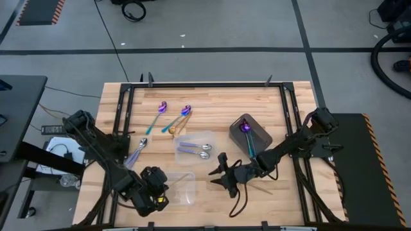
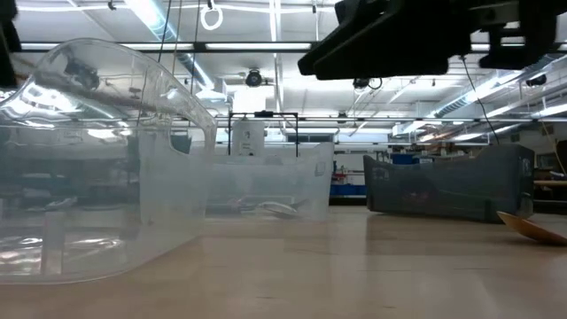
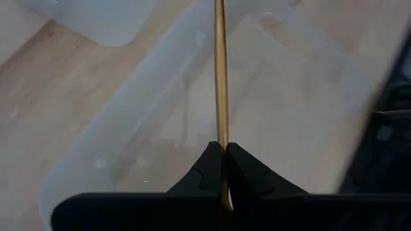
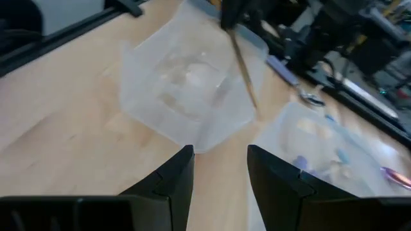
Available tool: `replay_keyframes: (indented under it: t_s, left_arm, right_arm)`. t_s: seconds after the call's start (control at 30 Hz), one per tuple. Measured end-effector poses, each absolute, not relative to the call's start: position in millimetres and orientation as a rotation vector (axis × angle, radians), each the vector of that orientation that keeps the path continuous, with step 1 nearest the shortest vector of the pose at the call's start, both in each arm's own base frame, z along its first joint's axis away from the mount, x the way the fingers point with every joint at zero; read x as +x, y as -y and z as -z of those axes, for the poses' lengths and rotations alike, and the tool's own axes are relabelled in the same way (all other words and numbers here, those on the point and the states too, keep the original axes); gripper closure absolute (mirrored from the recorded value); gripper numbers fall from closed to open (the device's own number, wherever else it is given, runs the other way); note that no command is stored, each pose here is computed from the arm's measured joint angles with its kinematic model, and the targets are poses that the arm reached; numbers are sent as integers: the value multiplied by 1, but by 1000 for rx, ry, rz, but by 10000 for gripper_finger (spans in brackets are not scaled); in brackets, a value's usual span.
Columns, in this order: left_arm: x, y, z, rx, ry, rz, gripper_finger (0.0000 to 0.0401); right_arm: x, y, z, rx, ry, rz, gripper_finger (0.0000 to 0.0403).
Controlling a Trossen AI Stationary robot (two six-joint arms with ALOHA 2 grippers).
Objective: Sort silverware by color (type)
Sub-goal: Put the gold spoon into the bottom transparent bin
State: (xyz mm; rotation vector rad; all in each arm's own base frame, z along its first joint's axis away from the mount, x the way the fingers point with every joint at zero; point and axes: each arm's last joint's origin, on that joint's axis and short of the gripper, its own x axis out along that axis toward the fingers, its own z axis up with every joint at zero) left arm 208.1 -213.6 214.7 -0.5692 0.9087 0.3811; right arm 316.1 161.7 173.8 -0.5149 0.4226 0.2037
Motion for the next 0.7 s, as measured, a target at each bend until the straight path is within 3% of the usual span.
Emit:
replay_keyframes:
  t_s: [0.27, 0.7]
  left_arm:
    - [219, 215, -192, -532, -971, -432, 384]
    - [217, 218, -192, -415, -968, -367, 385]
  right_arm:
    - [312, -167, -171, -502, -450, -227, 247]
    - [307, -169, -166, -420, -515, -201, 247]
